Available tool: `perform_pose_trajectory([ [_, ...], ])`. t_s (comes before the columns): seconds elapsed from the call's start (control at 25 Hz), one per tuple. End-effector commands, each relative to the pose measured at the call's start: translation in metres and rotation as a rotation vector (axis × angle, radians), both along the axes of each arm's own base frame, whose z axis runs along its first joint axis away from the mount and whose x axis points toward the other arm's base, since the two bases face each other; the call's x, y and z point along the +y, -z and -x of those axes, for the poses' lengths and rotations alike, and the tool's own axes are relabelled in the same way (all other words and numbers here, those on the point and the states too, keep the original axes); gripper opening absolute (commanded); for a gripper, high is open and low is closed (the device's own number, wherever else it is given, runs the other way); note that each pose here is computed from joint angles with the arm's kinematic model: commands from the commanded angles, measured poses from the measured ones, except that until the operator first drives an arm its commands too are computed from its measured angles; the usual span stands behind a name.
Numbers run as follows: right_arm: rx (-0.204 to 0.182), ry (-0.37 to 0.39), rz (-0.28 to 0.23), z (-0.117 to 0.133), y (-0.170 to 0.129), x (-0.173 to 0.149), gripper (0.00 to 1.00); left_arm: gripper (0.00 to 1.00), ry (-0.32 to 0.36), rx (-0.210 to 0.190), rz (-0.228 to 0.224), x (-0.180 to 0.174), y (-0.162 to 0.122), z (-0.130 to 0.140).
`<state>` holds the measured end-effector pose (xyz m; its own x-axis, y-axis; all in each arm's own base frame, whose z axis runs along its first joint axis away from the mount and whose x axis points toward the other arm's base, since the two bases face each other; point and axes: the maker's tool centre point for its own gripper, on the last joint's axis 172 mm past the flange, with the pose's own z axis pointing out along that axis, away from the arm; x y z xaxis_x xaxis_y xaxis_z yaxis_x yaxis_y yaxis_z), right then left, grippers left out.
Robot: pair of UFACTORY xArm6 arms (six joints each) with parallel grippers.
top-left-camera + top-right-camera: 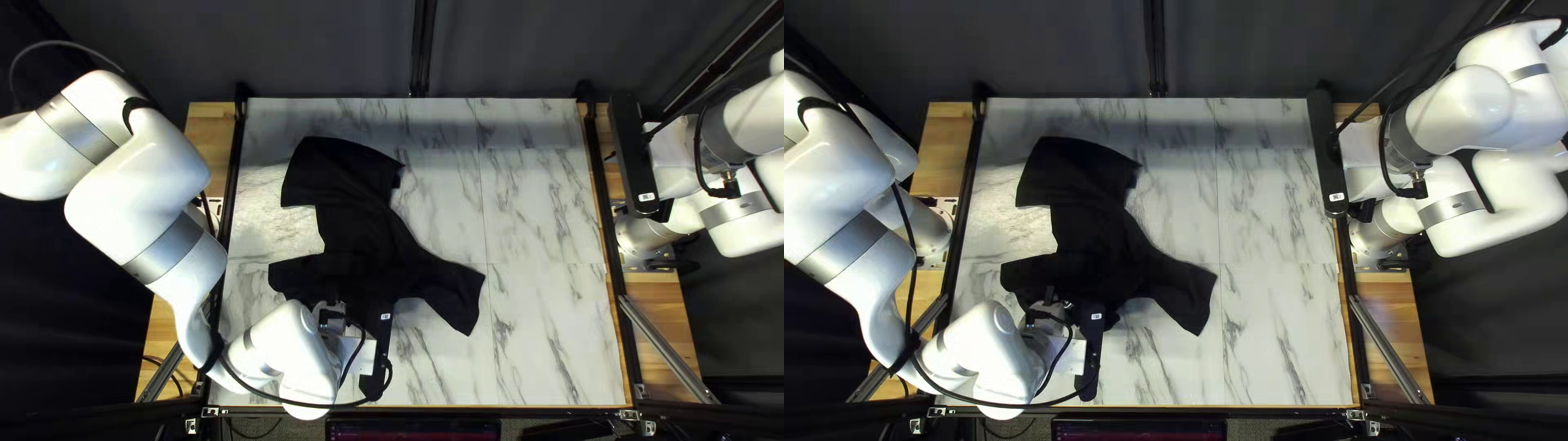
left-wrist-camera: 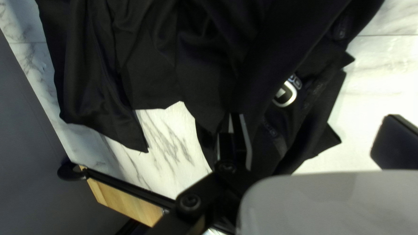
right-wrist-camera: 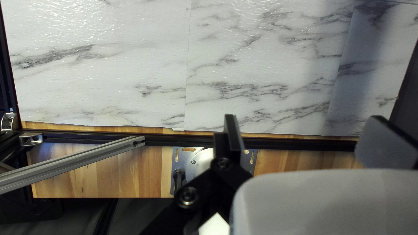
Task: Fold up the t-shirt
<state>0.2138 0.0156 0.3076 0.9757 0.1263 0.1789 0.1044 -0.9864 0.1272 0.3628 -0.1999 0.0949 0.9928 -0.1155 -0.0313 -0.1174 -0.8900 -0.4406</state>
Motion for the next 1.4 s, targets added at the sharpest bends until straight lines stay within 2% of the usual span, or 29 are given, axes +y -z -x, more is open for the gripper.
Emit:
perform_pose_trajectory([
  [0.04,0.0,0.0,0.0,0.0,0.0,0.0,1.0,1.0,0.008,-0.012,0.031,0.003,0.003,0.001],
  [0.32,0.0,0.0,0.0,0.0,0.0,0.0,1.0,1.0,0.01,-0.014,0.055,0.0,0.008,0.004],
  [0.56,0.0,0.0,0.0,0.0,0.0,0.0,1.0,1.0,0.018,-0.023,0.057,-0.007,0.003,0.004],
  [0.8,0.0,0.0,0.0,0.0,0.0,0.0,1.0,1.0,0.019,-0.022,0.081,-0.001,0.02,0.002],
  [1.08,0.0,0.0,0.0,0.0,0.0,0.0,1.0,1.0,0.017,-0.017,0.096,0.001,0.023,0.001],
  [1.4,0.0,0.0,0.0,0.0,0.0,0.0,1.0,1.0,0.007,0.0,0.144,0.004,0.028,0.002],
])
